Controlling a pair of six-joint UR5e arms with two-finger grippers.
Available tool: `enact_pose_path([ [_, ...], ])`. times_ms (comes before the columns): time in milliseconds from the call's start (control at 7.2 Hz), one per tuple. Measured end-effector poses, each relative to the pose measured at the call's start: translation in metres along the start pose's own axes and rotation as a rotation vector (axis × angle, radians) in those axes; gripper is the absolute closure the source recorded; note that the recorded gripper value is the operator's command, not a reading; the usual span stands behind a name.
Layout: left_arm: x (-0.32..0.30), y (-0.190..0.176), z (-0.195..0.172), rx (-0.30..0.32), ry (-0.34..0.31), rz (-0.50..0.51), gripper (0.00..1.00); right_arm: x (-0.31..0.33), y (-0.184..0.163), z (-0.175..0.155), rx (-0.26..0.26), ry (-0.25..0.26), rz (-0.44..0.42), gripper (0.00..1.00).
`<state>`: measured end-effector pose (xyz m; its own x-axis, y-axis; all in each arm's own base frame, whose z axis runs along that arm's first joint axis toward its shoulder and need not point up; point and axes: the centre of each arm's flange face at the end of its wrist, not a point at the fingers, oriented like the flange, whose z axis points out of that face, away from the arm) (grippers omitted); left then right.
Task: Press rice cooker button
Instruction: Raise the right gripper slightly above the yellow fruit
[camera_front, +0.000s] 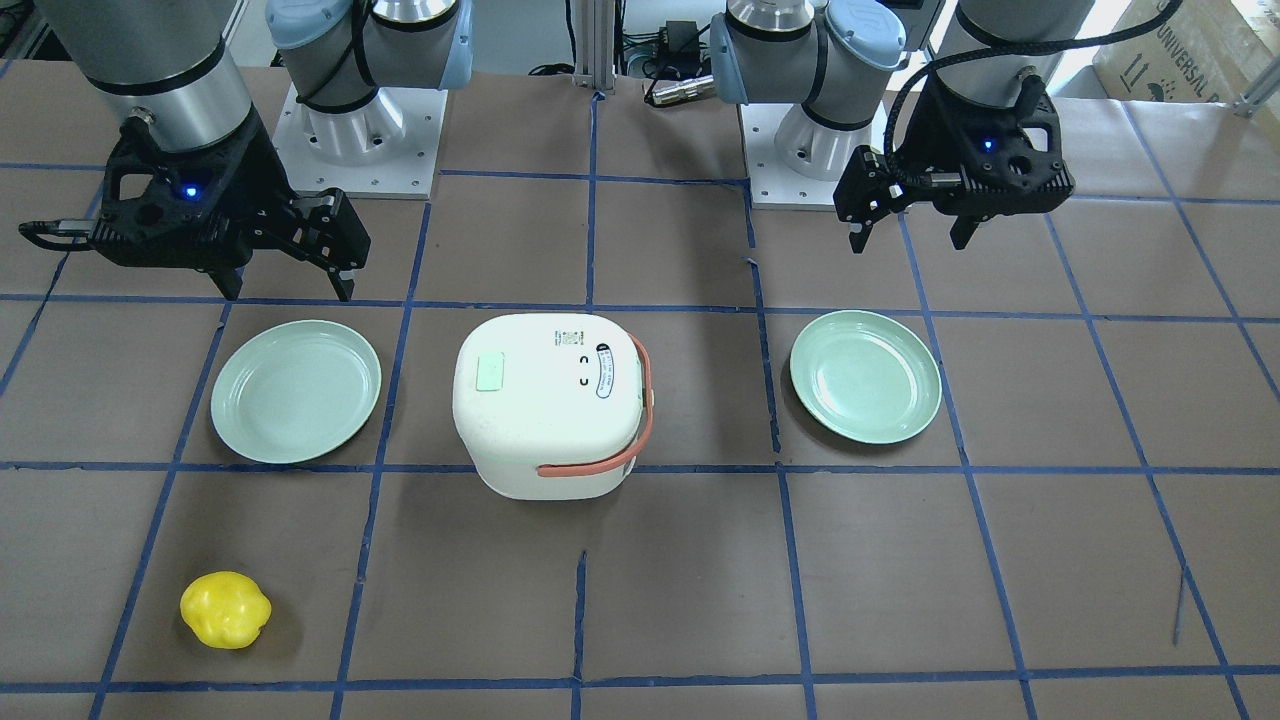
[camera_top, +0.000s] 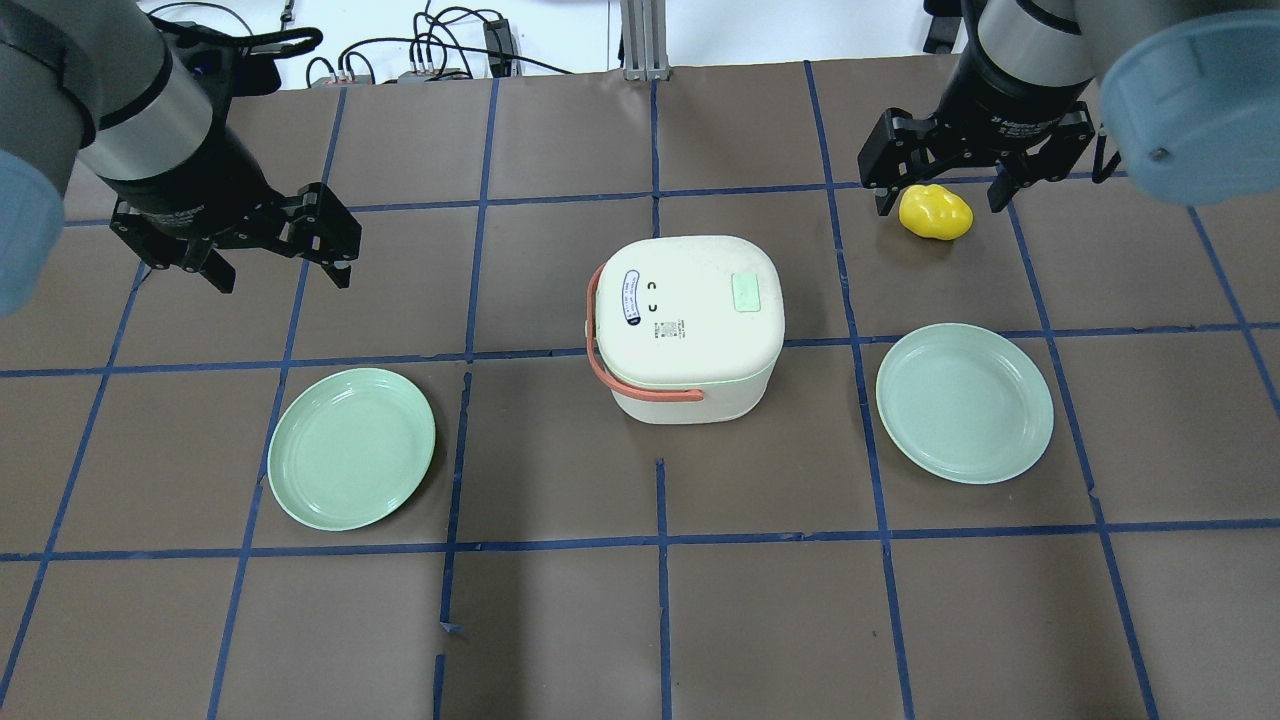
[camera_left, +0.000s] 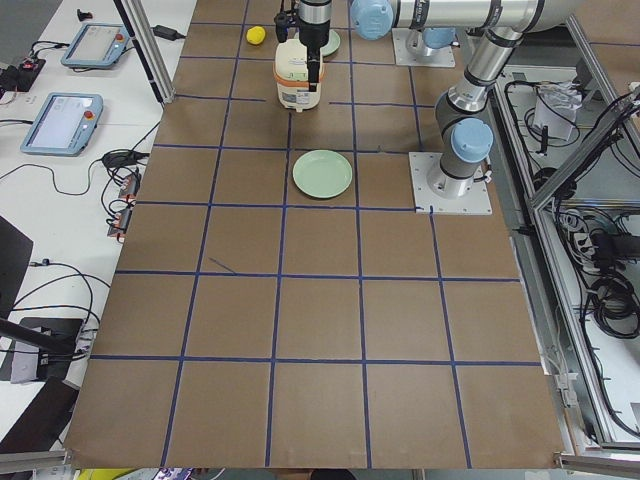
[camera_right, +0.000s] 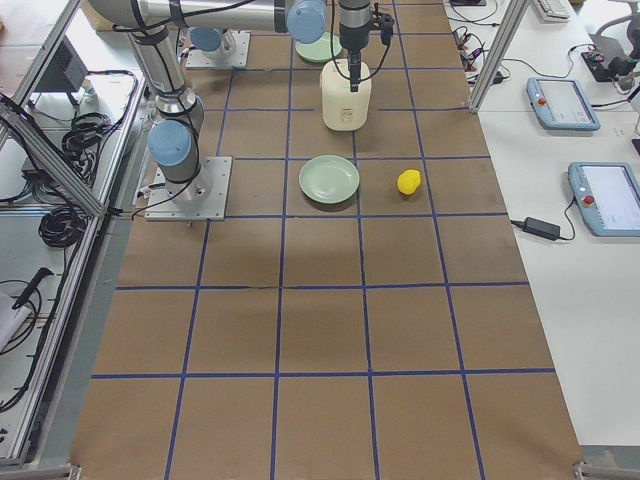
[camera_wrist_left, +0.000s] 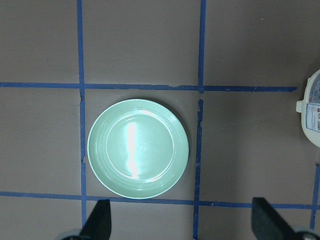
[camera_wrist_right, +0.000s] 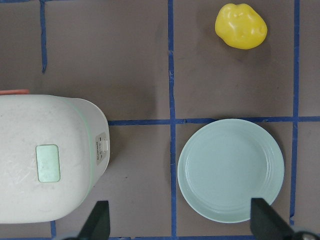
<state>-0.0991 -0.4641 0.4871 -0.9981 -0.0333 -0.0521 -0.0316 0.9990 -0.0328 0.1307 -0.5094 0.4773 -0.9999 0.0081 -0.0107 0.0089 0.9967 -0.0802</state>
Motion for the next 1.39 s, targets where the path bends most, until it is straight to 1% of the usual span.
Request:
enact_pose_path([
  [278,0.0000,0.0000,0.0001,0.000,0.000,0.000,0.00,0.0000,-0.0005,-0.0001,0.001,0.000,0.000,0.01],
  [556,0.0000,0.0001,0.0001,-0.001,0.000,0.000,0.00,-0.0004,-0.0005,-0.0004,0.002,-0.004,0.000,0.04],
  [694,0.0000,0.0000,0.0001,-0.001,0.000,0.000,0.00,-0.0007,-0.0004,-0.0002,0.002,-0.007,-0.001,0.22],
  [833,0.0000,0.0000,0.0000,0.000,0.000,0.000,0.00,-0.0008,-0.0004,0.0002,0.001,-0.008,-0.002,0.63],
  [972,0.0000,0.0000,0.0000,0.000,0.000,0.000,0.00,-0.0010,-0.0006,0.0008,-0.001,-0.010,-0.002,0.85],
  [1111,0.0000,0.0000,0.0000,0.000,0.000,0.000,0.00,-0.0013,-0.0008,0.0010,-0.002,-0.013,-0.003,0.98],
  [1250,0.0000,0.0000,0.0001,0.000,0.000,0.000,0.00,-0.0024,-0.0011,0.0001,0.001,-0.024,-0.002,0.98],
  [1389,0.0000,0.0001,0.0001,-0.001,0.000,0.000,0.00,-0.0050,-0.0016,-0.0020,0.005,-0.050,-0.003,0.98],
])
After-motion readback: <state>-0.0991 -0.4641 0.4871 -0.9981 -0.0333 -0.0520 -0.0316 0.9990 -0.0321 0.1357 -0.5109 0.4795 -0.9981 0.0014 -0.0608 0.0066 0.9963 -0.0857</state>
